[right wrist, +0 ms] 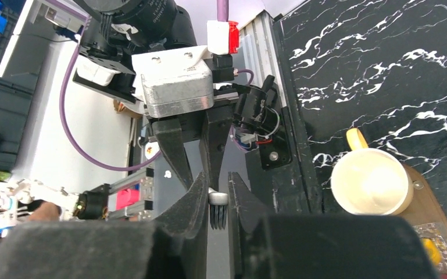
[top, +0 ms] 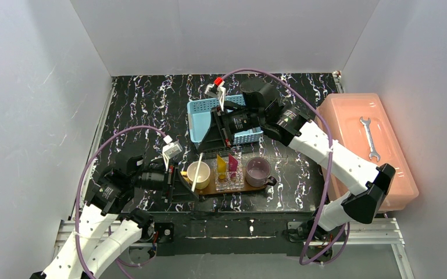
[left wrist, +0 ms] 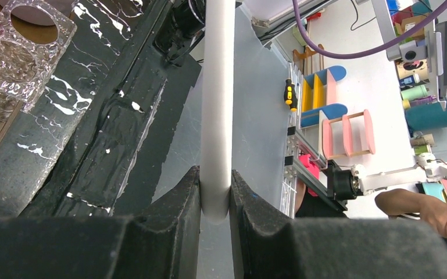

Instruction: Prepare toiletry sets of a toothbrush and toothpaste on the tray

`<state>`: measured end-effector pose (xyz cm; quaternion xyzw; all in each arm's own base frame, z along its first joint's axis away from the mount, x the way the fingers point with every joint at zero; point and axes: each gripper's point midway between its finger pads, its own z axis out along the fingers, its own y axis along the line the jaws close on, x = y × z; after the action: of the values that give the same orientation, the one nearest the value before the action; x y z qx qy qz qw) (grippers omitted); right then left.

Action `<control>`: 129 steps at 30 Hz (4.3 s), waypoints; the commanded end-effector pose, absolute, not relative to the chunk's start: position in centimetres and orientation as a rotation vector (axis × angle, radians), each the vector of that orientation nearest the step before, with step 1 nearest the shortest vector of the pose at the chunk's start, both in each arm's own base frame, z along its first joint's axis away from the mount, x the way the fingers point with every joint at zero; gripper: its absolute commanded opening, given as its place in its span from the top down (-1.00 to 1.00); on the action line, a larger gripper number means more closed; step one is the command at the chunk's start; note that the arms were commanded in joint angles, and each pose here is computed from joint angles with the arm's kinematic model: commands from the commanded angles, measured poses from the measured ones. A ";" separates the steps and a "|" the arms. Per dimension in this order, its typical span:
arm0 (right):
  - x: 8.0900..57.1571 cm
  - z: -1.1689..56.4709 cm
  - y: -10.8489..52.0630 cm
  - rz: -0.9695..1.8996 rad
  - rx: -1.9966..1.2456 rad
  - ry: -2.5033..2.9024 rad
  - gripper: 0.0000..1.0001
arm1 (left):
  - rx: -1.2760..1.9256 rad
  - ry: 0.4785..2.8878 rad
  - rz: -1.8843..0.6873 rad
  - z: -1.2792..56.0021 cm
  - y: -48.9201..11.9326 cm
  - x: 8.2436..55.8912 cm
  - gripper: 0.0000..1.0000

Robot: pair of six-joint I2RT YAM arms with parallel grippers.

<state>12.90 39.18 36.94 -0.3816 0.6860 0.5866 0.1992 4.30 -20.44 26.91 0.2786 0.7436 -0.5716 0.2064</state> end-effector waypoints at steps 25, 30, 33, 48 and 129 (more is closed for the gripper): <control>13.7 36.6 33.6 1.268 -0.972 1.901 0.97 | 0.623 2.155 -1.366 26.4 -20.2 8.1 -0.76; 14.8 35.6 31.2 1.059 -0.894 1.937 0.97 | 0.554 2.177 -1.288 25.8 -19.8 9.3 -0.95; 14.7 35.0 30.4 0.972 -0.885 1.953 0.97 | 0.525 2.185 -1.252 25.5 -19.6 9.8 -0.97; 12.9 32.9 28.4 0.587 -0.854 1.944 0.97 | 0.449 2.223 -1.101 23.7 -18.5 11.5 -0.97; 13.4 24.4 28.3 0.564 -0.592 1.604 0.97 | 0.406 2.273 -0.992 21.0 -17.4 12.3 -0.99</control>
<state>12.90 28.23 22.33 -0.2960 0.7136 0.2260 0.5934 12.29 -17.39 21.48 0.1518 0.8579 -0.3774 0.3139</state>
